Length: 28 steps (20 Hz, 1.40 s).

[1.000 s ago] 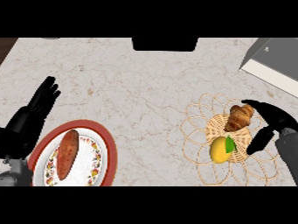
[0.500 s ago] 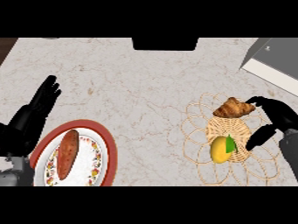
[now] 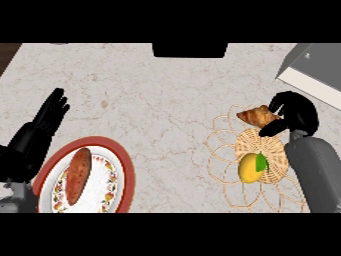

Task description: Pick the croissant from the placemat and place it in the tiered shelf

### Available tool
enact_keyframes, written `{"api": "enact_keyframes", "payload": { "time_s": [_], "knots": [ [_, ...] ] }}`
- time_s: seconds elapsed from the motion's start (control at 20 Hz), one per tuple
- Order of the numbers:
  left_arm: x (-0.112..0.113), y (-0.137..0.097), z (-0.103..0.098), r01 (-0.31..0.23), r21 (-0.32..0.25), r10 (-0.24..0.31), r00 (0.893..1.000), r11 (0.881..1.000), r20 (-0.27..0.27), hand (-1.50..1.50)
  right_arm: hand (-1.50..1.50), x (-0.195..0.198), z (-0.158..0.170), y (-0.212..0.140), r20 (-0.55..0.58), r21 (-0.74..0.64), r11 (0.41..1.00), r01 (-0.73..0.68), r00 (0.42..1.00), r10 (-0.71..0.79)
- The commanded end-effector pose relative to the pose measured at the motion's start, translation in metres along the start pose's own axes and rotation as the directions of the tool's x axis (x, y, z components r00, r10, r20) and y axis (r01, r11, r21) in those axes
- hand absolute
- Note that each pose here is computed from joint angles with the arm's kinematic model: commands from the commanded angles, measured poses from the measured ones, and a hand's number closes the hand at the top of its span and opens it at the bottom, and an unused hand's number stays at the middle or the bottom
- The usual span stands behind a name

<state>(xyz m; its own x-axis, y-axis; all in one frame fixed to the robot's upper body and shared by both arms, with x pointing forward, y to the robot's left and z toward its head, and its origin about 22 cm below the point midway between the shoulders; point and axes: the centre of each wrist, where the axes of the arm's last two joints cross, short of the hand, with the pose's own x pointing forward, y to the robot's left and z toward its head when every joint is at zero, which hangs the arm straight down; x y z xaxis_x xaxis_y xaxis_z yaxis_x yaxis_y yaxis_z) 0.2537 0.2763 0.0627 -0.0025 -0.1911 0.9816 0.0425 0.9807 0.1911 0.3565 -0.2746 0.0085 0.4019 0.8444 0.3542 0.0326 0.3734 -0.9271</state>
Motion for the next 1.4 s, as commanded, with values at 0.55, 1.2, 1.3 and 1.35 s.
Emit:
{"api": "enact_keyframes", "payload": {
  "time_s": [0.55,1.2,1.3,1.35],
  "knots": [
    [0.005,0.009,-0.003,0.011,0.013,-0.011,1.000,1.000,0.004,0.00,1.50,0.208,0.057,-0.082,-0.080,-0.648,0.744,0.164,0.956,-0.282],
    [-0.021,0.006,0.007,-0.003,0.010,0.003,1.000,1.000,0.004,0.00,1.50,0.190,0.026,-0.170,-0.054,-0.730,0.652,0.204,0.934,-0.353],
    [-0.008,0.006,0.009,-0.008,0.013,0.008,1.000,1.000,0.026,0.00,1.50,0.184,0.006,-0.186,-0.044,-0.733,0.642,0.223,0.927,-0.371],
    [-0.023,-0.008,-0.012,0.008,0.002,-0.008,1.000,1.000,0.014,0.00,1.50,0.200,0.012,-0.180,0.001,-0.728,0.630,0.270,0.919,-0.394]
  ]
}}
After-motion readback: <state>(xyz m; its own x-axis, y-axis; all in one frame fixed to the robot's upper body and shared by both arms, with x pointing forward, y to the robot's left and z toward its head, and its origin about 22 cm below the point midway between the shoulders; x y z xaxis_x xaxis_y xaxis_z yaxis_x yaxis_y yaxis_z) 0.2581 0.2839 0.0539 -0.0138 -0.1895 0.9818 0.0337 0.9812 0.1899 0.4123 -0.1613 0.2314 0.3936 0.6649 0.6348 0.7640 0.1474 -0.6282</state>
